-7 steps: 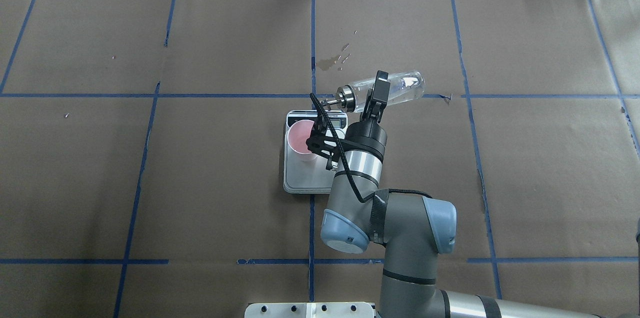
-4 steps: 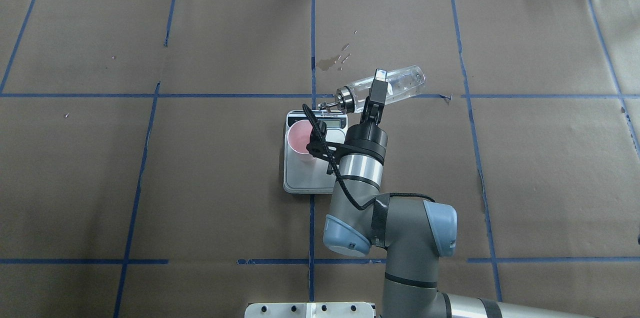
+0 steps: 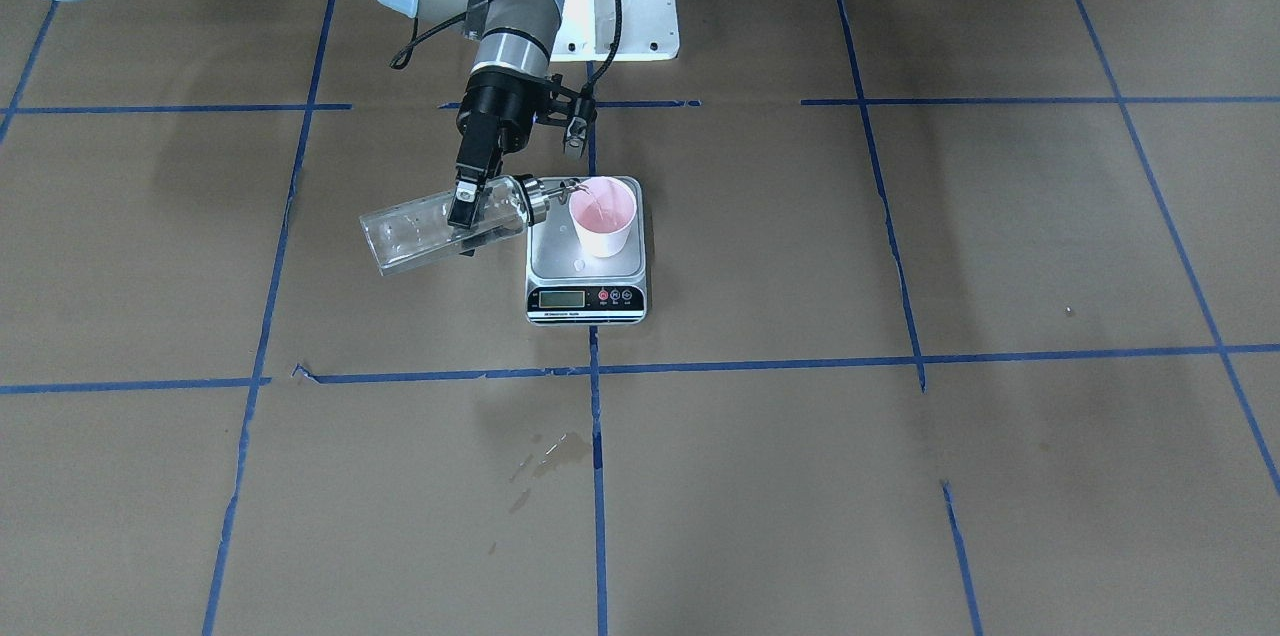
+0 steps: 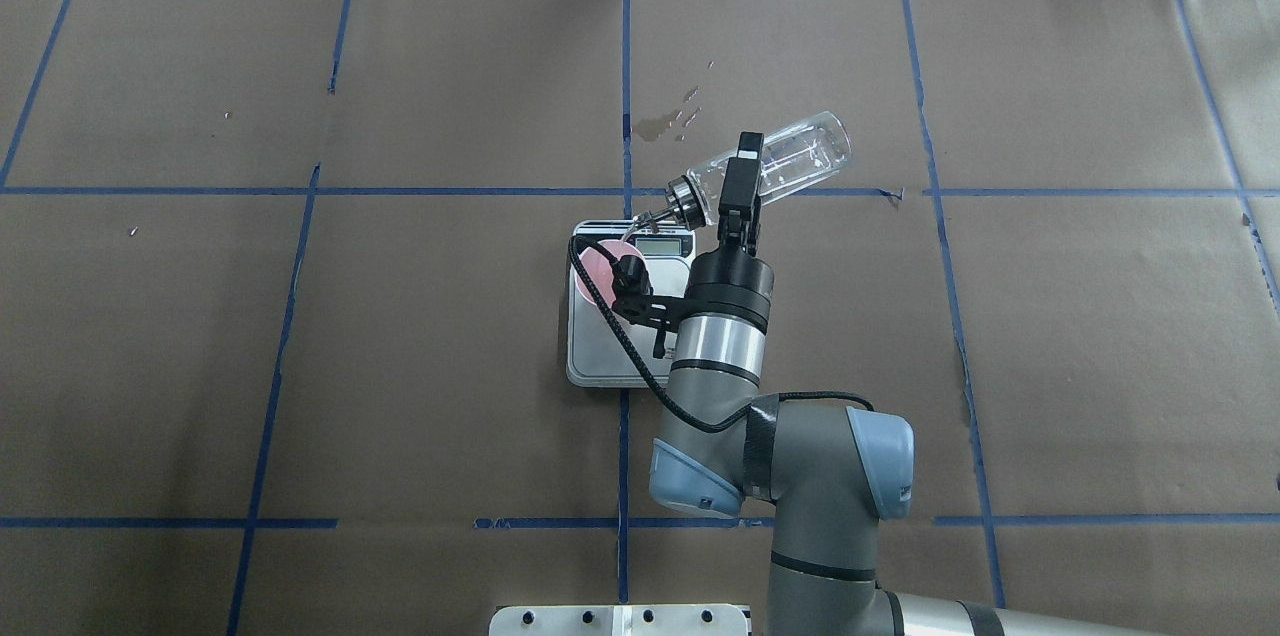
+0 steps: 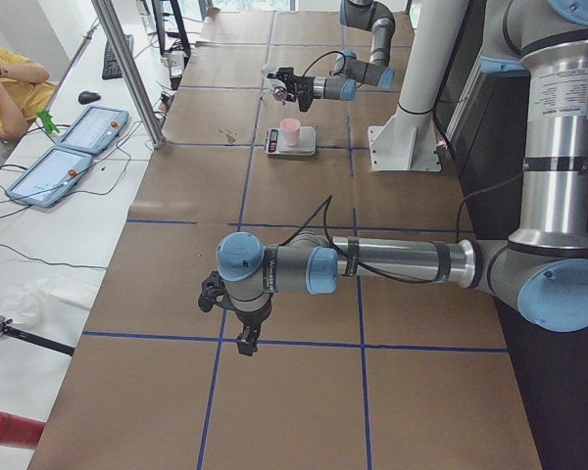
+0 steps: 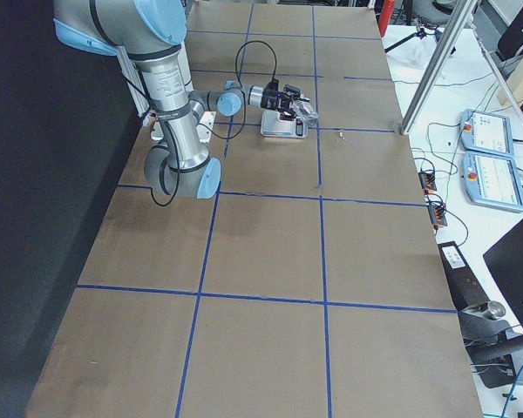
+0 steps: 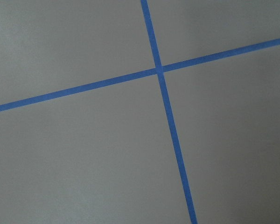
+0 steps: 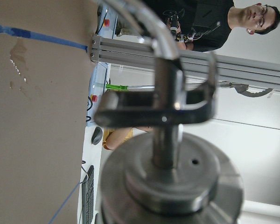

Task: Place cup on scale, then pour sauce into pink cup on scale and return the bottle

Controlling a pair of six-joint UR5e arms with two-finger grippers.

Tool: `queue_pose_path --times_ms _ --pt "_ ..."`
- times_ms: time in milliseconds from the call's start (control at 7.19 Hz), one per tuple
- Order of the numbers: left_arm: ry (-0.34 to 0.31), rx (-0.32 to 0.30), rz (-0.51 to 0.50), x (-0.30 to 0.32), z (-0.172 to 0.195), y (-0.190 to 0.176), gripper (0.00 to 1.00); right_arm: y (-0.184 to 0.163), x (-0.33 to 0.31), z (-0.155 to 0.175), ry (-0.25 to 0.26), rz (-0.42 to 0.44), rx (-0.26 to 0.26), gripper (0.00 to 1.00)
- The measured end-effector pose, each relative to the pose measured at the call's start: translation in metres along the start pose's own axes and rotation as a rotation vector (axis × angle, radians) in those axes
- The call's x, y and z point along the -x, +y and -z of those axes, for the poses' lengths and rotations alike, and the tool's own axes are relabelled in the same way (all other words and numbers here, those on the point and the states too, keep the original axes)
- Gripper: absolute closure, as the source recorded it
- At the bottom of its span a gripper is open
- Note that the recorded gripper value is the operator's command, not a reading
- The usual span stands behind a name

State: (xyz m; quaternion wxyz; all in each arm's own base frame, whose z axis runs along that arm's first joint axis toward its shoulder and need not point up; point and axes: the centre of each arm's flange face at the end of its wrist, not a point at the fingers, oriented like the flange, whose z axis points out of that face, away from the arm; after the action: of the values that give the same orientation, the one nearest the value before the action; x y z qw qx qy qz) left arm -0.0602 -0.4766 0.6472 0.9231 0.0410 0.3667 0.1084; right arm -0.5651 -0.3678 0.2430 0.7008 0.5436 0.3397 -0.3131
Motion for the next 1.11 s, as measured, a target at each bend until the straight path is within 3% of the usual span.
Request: queue_pose_path --times_ms 1113 --pt "0.0 -0.001 -0.001 0.0 0.0 -0.0001 0.0 -0.0012 -0.003 0.0005 0.008 0.005 -0.003 1.0"
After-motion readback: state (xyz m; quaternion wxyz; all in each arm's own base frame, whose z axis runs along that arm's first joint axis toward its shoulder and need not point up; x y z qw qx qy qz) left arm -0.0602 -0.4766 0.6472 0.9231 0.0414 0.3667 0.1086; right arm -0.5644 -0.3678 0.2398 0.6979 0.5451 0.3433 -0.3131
